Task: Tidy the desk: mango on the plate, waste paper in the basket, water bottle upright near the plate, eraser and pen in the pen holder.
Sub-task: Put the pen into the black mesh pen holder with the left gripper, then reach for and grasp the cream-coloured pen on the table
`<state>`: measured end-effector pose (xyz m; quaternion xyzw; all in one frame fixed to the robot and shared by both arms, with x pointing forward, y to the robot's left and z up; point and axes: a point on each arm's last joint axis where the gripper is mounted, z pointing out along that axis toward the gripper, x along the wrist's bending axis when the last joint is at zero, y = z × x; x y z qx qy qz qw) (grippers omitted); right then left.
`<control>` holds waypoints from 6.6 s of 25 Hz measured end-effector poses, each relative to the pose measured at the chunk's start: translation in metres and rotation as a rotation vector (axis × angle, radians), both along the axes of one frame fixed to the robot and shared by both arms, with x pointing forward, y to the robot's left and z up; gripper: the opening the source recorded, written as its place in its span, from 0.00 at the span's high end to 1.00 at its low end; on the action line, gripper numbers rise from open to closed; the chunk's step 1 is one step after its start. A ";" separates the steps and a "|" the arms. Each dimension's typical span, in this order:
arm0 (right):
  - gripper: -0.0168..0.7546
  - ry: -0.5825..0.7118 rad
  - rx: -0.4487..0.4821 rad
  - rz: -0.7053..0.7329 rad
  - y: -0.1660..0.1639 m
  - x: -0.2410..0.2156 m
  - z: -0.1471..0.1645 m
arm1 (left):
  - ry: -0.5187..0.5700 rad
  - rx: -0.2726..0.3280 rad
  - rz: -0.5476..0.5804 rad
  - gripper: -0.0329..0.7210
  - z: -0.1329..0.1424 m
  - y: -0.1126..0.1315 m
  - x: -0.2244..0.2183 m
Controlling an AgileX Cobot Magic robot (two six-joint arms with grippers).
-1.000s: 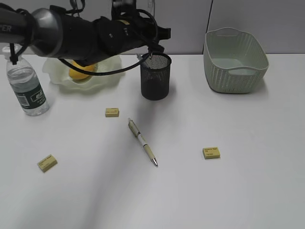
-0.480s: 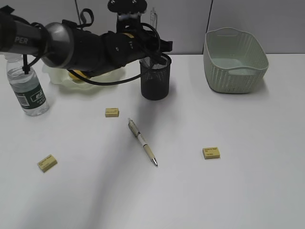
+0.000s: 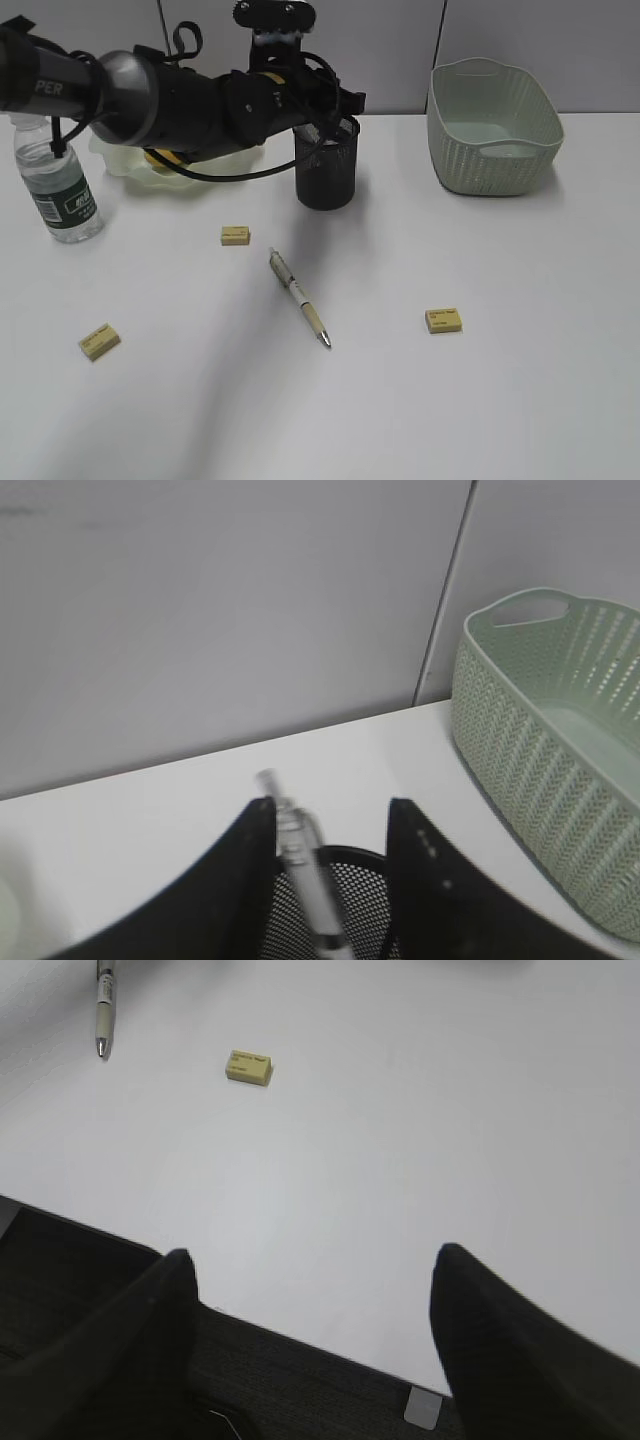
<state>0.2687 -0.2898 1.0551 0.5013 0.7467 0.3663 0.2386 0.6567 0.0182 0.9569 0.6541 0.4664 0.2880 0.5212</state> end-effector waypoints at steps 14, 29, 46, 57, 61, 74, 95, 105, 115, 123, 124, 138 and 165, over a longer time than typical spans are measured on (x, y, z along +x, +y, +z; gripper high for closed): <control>0.24 0.000 0.001 -0.001 0.000 0.000 0.000 | -0.029 0.005 -0.083 0.39 0.054 0.002 -0.014; 0.24 0.000 0.001 -0.001 0.000 0.000 0.000 | 0.467 0.424 -0.486 0.38 0.108 0.033 -0.096; 0.24 0.000 0.001 -0.001 0.000 0.000 0.000 | 0.931 0.600 -0.347 0.38 0.101 0.083 -0.151; 0.25 0.000 0.001 -0.001 0.000 0.000 0.000 | 0.813 0.522 -0.308 0.38 0.094 0.146 -0.238; 0.25 0.000 0.001 -0.001 0.000 0.000 0.000 | 0.719 0.481 -0.290 0.38 0.093 0.172 -0.271; 0.26 0.000 0.000 -0.001 0.000 0.000 0.000 | 0.409 0.240 -0.130 0.38 0.104 0.243 -0.356; 0.26 0.058 -0.034 0.009 0.020 0.036 0.009 | 0.405 0.260 -0.103 0.38 0.098 0.263 -0.379; 0.26 0.290 -0.153 0.020 0.078 0.141 0.004 | 0.404 0.260 -0.103 0.38 0.098 0.263 -0.379; 0.26 0.394 -0.199 0.106 0.158 0.227 -0.009 | 0.404 0.260 -0.103 0.38 0.098 0.263 -0.379; 0.26 0.475 -0.269 0.198 0.227 0.261 -0.025 | 0.404 0.261 -0.102 0.38 0.097 0.263 -0.379; 0.26 0.495 -0.283 0.203 0.234 0.264 -0.031 | 0.404 0.261 -0.102 0.38 0.097 0.263 -0.379; 0.26 0.695 -0.341 0.218 0.286 0.294 -0.108 | 0.403 0.260 -0.103 0.38 0.097 0.263 -0.379; 0.47 0.710 -0.274 0.153 0.304 0.311 -0.185 | 0.402 0.260 -0.103 0.38 0.097 0.263 -0.379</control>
